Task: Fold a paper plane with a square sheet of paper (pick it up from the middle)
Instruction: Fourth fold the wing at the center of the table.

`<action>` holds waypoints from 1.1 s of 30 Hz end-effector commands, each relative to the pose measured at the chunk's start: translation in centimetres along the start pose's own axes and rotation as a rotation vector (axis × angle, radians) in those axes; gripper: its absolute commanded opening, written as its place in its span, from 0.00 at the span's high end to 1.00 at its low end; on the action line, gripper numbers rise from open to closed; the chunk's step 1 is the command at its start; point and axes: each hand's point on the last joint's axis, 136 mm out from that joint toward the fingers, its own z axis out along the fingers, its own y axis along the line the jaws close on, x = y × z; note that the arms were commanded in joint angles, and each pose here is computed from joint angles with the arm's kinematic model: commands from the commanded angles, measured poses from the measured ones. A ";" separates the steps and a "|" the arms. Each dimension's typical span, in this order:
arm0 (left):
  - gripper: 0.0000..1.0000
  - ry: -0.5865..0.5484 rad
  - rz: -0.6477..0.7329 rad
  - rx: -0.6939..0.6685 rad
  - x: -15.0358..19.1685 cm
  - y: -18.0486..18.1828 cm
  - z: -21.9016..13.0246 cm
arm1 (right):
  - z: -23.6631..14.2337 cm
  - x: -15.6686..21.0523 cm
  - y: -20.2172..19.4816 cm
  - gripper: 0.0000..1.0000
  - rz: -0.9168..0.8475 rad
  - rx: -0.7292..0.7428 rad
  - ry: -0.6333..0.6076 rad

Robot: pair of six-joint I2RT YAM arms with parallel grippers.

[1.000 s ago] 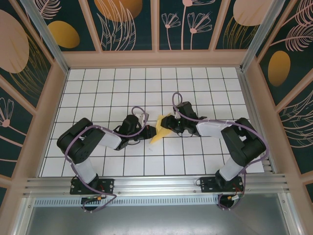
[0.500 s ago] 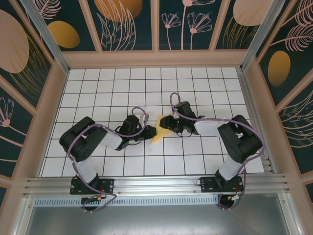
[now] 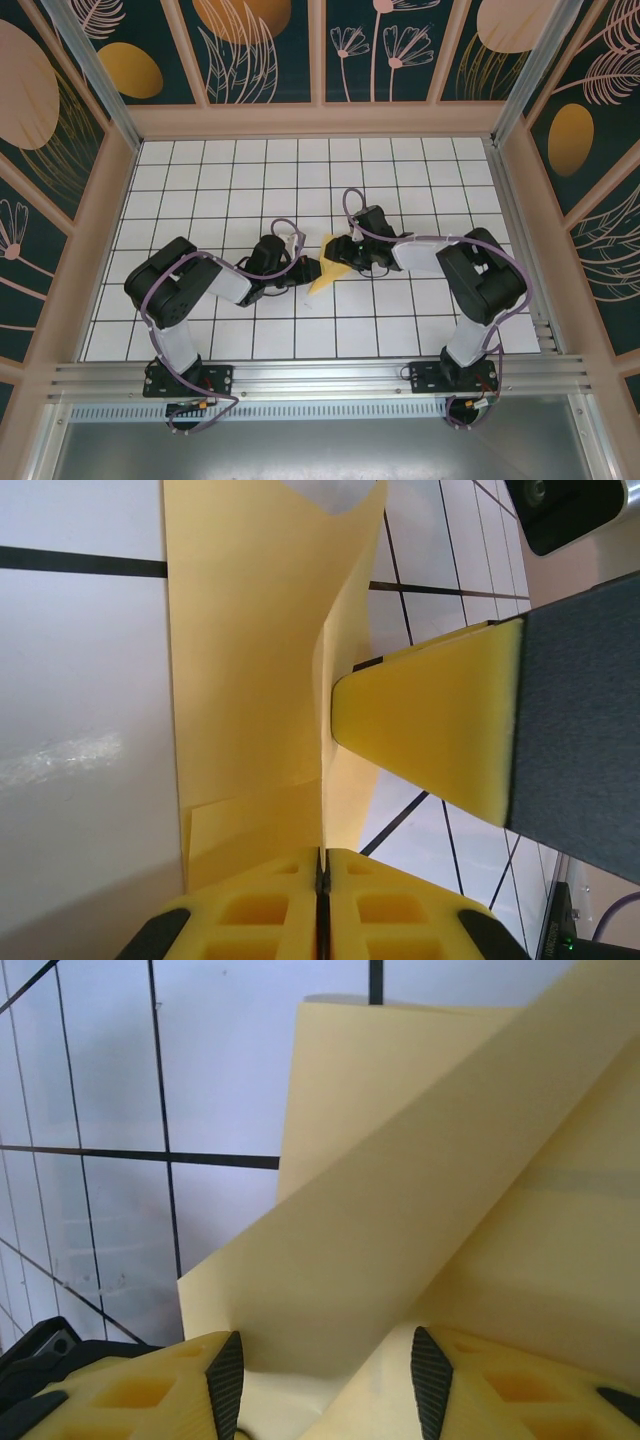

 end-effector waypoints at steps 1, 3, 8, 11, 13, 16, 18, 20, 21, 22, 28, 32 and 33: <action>0.88 0.009 -0.010 0.009 0.0 -0.2 0.5 | 0.6 0.3 -1.1 0.50 0.013 0.062 0.015; 0.87 0.011 -0.014 0.006 0.1 -0.1 0.5 | 0.7 0.4 -1.6 0.51 0.026 0.079 0.018; 0.83 0.012 -0.014 0.009 0.1 -0.2 0.4 | 1.1 0.9 -2.8 0.52 0.057 0.132 0.034; 0.81 0.009 -0.012 0.007 0.0 -0.3 0.3 | 1.3 1.1 -3.4 0.53 0.071 0.157 0.043; 0.79 0.005 -0.011 0.004 -0.1 -0.4 0.2 | 1.4 1.3 -3.8 0.53 0.079 0.174 0.048; 0.78 0.000 -0.009 0.001 -0.2 -0.5 -0.1 | 1.5 1.5 -4.1 0.54 0.086 0.191 0.059; 0.77 -0.009 -0.004 0.002 -0.5 -0.8 -0.3 | 1.5 1.6 -4.4 0.54 0.091 0.203 0.063; 0.75 -0.016 0.001 -0.005 -0.7 -0.9 -0.6 | 1.5 1.8 -4.6 0.54 0.092 0.215 0.067; 0.74 -0.020 0.005 -0.013 -0.7 -0.9 -0.8 | 1.5 1.8 -4.8 0.54 0.094 0.222 0.070; 0.73 -0.027 0.008 -0.020 -0.9 -0.9 -1.0 | 1.5 1.9 -4.9 0.54 0.095 0.226 0.072; 0.70 -0.079 0.029 -0.038 -1.9 -1.6 -2.5 | 1.5 2.1 -5.2 0.54 0.101 0.242 0.078; 0.70 -0.096 0.056 0.004 -2.4 -2.8 -2.9 | 1.6 2.1 -5.3 0.54 0.106 0.251 0.083; 0.70 -0.094 0.062 0.025 -2.4 -3.2 -2.8 | 1.6 2.1 -5.4 0.54 0.109 0.254 0.083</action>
